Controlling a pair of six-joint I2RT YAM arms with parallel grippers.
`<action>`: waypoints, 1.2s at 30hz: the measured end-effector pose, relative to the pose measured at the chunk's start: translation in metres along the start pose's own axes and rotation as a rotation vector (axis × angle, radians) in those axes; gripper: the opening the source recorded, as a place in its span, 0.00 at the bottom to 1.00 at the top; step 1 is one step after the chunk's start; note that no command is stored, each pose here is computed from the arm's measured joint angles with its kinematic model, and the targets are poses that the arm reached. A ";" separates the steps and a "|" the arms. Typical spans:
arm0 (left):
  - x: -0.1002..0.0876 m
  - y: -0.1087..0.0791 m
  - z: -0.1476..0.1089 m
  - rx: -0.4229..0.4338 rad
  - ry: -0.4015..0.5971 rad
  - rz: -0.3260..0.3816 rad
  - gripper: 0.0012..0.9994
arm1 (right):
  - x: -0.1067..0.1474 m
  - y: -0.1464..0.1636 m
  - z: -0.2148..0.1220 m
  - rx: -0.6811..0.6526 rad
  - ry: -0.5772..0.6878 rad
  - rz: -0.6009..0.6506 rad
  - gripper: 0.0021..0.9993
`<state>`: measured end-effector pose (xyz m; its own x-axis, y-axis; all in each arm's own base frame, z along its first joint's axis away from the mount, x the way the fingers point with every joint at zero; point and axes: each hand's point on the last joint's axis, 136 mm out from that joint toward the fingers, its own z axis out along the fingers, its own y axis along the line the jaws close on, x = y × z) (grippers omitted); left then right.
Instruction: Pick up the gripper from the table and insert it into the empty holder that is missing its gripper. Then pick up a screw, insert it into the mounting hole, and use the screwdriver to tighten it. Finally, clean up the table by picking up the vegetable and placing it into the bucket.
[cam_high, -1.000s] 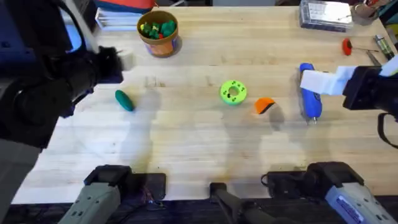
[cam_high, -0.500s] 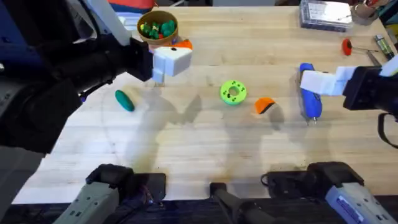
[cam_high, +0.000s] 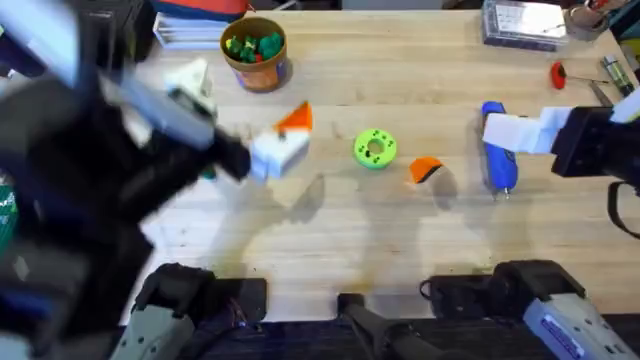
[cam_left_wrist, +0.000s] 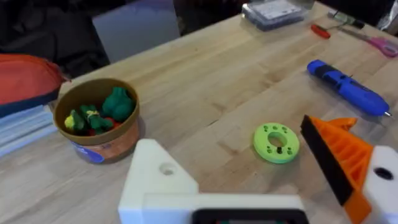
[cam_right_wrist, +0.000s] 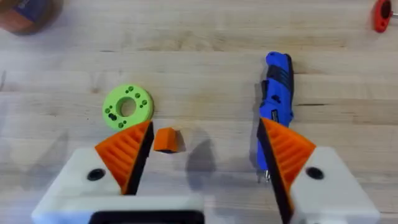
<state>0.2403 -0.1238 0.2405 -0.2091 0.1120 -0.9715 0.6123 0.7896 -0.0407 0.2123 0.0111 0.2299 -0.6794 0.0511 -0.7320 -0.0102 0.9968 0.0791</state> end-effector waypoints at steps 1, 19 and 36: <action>0.004 -0.005 -0.006 0.004 -0.040 0.023 0.99 | 0.000 0.000 0.000 0.000 0.000 0.000 0.99; 0.064 -0.032 -0.013 0.090 -0.268 0.132 0.99 | 0.000 0.000 0.000 0.000 0.000 0.000 0.99; 0.086 -0.061 -0.014 0.277 -0.184 0.083 0.99 | 0.000 0.000 0.000 0.000 0.000 0.000 0.99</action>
<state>0.1738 -0.1539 0.1631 -0.0243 0.0384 -0.9990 0.8106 0.5856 0.0028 0.2123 0.0111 0.2299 -0.6794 0.0509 -0.7320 -0.0104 0.9968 0.0789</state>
